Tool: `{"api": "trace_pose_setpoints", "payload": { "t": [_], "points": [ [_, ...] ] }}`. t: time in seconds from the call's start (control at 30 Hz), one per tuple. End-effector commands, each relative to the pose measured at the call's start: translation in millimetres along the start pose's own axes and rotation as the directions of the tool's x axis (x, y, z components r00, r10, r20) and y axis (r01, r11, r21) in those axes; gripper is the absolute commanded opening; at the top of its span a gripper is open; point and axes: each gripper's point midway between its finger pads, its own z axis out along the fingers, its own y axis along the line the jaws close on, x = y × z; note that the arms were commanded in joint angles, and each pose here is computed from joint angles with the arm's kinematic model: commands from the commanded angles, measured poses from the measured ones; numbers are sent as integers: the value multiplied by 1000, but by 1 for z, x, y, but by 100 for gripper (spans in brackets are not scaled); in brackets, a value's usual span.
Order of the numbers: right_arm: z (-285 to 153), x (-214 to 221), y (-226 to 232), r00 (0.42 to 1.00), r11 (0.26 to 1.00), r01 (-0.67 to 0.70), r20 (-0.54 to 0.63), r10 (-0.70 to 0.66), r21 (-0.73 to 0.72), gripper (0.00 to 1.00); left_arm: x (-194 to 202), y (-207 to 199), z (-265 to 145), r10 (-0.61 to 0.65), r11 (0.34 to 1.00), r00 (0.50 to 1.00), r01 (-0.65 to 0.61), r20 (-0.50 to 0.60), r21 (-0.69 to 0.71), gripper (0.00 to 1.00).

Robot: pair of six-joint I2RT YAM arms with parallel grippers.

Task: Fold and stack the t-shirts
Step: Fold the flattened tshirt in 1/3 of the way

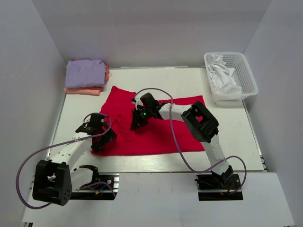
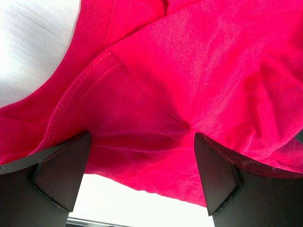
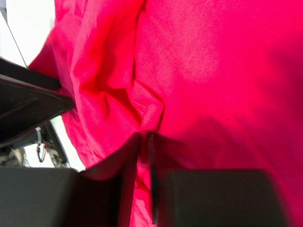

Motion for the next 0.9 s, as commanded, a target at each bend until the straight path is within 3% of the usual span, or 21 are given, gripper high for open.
{"api": "trace_pose_setpoints", "payload": {
  "t": [0.0,0.07,0.43,0.87],
  "points": [
    [4,4,-5,1000,1000,-2,-11,2,18,13,2,3,1,-4,1000,1000,4,5,-8,100],
    [2,2,-7,1000,1000,-6,-5,6,22,0,2,3,1,-4,1000,1000,4,5,-8,100],
    [-25,-39,15,988,988,121,89,-129,91,0,5,11,4,-19,999,1000,18,-6,-50,100],
    [-41,-46,8,985,974,119,98,-139,191,0,11,26,10,-45,987,998,39,-36,-154,100]
  ]
}}
